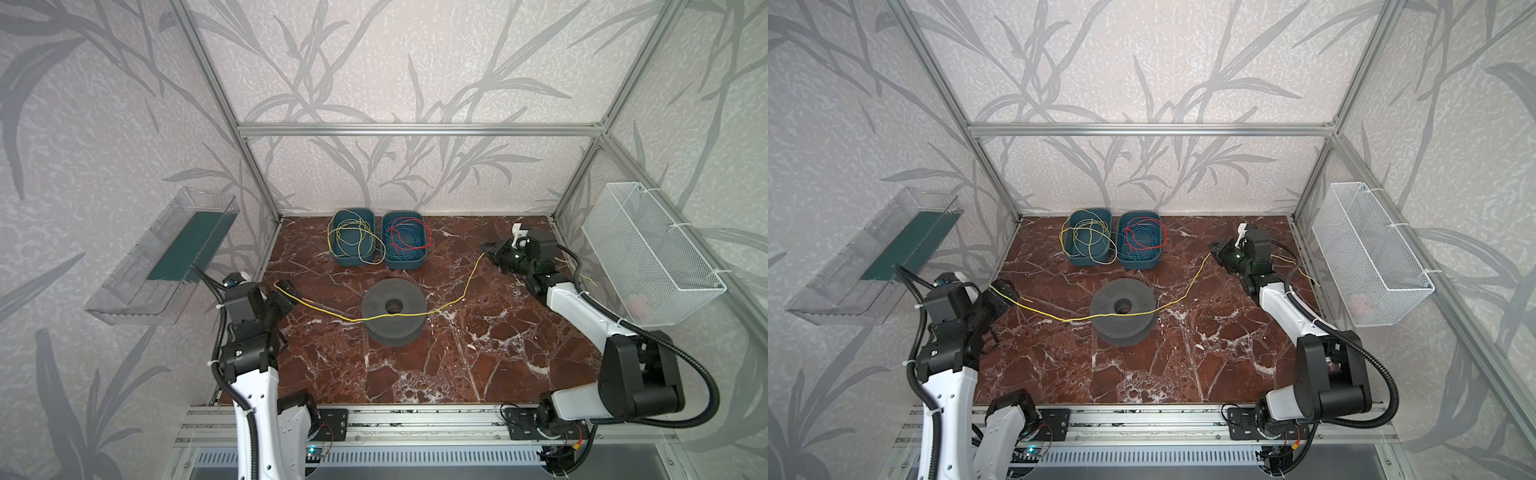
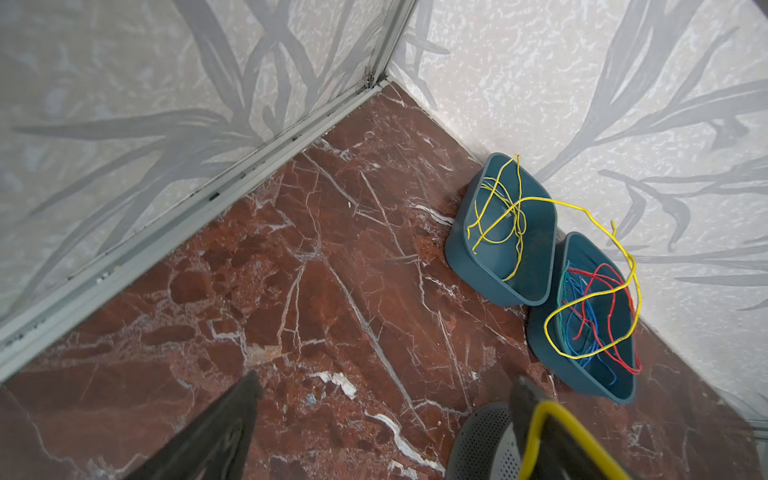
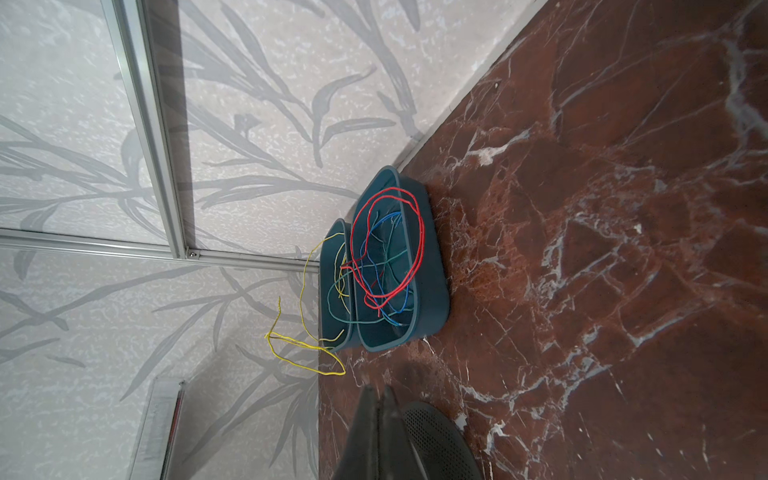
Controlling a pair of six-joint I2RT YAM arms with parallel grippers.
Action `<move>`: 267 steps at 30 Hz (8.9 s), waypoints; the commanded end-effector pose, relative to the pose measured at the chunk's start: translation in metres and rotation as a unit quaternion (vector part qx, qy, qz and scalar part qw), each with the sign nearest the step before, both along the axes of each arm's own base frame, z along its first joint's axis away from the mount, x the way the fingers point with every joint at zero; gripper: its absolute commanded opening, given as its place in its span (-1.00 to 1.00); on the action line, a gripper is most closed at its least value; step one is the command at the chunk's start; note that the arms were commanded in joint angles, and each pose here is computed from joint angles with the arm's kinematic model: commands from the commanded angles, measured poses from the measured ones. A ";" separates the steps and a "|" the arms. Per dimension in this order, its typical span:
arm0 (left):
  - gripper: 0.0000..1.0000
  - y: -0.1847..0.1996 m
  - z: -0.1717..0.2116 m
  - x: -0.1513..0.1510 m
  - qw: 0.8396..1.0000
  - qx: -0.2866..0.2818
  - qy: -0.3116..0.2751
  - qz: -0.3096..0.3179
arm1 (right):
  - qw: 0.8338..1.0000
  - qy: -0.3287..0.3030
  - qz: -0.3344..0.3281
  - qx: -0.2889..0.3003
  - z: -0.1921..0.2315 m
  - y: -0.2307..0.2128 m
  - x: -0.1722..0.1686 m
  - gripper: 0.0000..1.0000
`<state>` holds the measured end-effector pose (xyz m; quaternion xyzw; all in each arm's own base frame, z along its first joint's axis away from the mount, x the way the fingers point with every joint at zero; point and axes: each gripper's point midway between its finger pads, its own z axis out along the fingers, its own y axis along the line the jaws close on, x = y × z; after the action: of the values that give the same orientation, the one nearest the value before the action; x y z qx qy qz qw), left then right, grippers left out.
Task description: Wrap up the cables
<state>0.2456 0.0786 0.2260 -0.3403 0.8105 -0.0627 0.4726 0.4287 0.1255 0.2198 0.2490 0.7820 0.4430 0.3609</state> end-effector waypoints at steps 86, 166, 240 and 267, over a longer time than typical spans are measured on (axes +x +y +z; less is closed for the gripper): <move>0.95 -0.403 0.141 0.134 0.752 0.065 -0.266 -0.600 | 0.986 -0.160 0.048 -0.013 0.135 0.108 0.009 -1.00; -1.00 -0.352 0.145 0.147 0.798 0.208 -0.233 -0.515 | 0.986 -0.091 -0.022 0.139 0.156 0.004 0.001 0.52; -1.00 -0.150 0.203 0.164 0.905 0.183 -0.222 -0.313 | 0.991 -0.040 -0.127 -0.011 0.037 -0.131 0.014 -1.00; -1.00 -0.333 0.156 0.223 0.868 0.132 -0.196 -0.436 | 0.973 -0.174 0.143 -0.058 0.110 0.018 -0.072 0.35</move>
<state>0.4648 -0.2462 0.3632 0.1392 0.7851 -0.2015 0.5689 0.3788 0.1233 0.3283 0.0959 0.7536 0.4824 0.4360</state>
